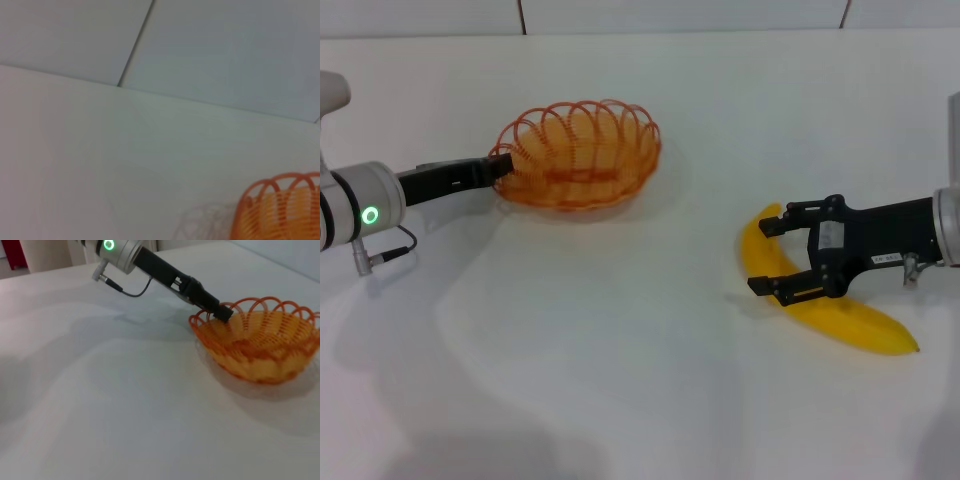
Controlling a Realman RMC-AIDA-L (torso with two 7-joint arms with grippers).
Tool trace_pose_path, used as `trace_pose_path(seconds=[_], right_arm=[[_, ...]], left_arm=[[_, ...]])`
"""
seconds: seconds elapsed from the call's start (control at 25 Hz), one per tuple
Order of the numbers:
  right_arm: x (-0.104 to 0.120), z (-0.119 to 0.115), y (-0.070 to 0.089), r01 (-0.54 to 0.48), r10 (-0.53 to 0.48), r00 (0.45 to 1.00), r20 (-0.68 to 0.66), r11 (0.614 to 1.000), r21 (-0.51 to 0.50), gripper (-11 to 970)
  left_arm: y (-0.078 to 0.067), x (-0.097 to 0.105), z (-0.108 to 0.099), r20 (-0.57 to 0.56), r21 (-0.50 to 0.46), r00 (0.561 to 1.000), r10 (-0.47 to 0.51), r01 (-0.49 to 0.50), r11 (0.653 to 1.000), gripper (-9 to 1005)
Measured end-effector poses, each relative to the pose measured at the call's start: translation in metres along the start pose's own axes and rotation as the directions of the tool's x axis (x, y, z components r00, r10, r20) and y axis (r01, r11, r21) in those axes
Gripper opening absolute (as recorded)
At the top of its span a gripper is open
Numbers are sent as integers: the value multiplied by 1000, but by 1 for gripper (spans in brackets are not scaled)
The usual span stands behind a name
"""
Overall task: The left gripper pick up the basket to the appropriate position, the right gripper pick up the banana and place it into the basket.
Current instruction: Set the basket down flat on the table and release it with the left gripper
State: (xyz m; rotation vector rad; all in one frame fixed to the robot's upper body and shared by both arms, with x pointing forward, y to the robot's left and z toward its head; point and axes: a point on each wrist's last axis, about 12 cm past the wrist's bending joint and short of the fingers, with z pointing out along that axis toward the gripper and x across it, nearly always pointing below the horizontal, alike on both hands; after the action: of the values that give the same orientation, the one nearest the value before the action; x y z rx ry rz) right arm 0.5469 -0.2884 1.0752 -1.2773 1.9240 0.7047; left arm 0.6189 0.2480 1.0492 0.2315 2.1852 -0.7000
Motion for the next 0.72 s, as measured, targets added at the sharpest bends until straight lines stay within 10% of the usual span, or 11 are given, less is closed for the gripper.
trace_pose_path(seconds=[0.72], right_arm=[[2,2,1,0,0,1000,-15,1000,3,832]], left_arm=[[1,1,-8,95,37,994,50,-54,998,427]])
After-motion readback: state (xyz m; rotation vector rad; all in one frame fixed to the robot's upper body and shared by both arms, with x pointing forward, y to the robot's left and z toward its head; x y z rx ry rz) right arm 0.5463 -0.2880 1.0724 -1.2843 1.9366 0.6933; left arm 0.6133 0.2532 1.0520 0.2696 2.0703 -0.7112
